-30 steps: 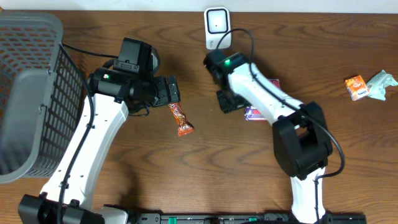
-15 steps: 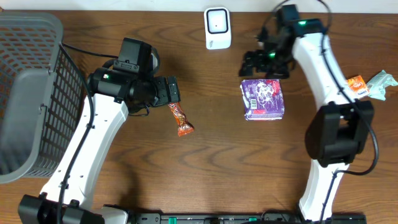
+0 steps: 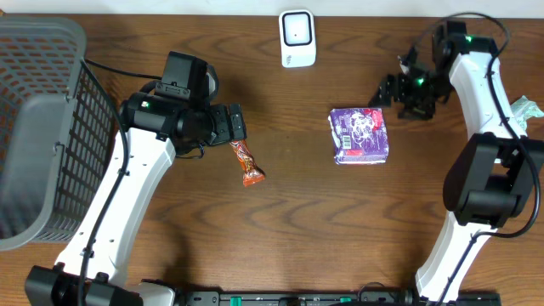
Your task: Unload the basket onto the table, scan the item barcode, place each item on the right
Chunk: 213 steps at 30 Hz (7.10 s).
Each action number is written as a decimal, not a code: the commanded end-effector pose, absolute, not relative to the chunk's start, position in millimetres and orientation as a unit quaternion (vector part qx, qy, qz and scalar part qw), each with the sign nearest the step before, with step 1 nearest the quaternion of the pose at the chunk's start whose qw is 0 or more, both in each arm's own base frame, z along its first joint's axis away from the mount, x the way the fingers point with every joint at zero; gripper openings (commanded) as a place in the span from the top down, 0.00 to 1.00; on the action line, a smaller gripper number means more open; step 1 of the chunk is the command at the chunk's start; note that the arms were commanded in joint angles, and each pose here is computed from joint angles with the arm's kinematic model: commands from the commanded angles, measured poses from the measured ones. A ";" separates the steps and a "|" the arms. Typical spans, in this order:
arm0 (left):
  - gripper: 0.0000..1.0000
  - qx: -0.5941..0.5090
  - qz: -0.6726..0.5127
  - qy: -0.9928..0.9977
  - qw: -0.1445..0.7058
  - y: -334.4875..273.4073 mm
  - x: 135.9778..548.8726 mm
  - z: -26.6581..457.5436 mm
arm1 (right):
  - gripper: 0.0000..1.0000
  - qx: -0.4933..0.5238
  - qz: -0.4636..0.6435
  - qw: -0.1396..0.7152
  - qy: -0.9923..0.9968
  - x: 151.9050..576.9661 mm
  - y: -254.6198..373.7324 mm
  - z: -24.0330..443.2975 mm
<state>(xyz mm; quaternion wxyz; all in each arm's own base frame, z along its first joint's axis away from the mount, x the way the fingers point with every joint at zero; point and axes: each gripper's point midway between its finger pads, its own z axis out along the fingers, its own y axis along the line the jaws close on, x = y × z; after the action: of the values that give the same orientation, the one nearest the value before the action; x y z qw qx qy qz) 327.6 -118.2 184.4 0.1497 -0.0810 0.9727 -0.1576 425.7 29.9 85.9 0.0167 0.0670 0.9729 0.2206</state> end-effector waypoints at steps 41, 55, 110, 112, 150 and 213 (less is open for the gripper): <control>0.02 -0.079 -0.153 0.972 0.158 -114.8 327.9 188.6 | 0.99 0.146 -0.354 0.103 0.918 416.4 -38.1 145.3; 0.02 -0.079 -0.153 0.972 0.158 -114.8 327.9 188.6 | 0.38 0.027 -0.278 0.146 0.949 409.4 98.7 96.8; 0.02 -0.079 -0.153 0.972 0.158 -114.8 327.9 188.6 | 0.99 0.033 0.250 0.141 0.957 470.5 94.0 156.0; 0.02 -0.079 -0.153 0.972 0.158 -114.8 327.9 188.6 | 0.99 0.035 0.251 0.182 0.950 485.7 87.7 181.3; 0.02 -0.079 -0.153 0.972 0.158 -114.8 327.9 188.6 | 0.99 0.201 0.245 0.396 0.862 607.8 75.6 218.4; 0.02 -0.079 -0.153 0.972 0.158 -114.8 327.9 188.6 | 0.01 0.251 -0.009 0.197 0.948 303.5 -59.9 276.9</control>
<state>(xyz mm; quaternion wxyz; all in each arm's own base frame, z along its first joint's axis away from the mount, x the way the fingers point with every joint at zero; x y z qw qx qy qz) 327.6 -118.2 184.4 0.1496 -0.0809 0.9727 -0.1578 316.2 -56.8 285.2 0.1986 0.2566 0.9458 0.0136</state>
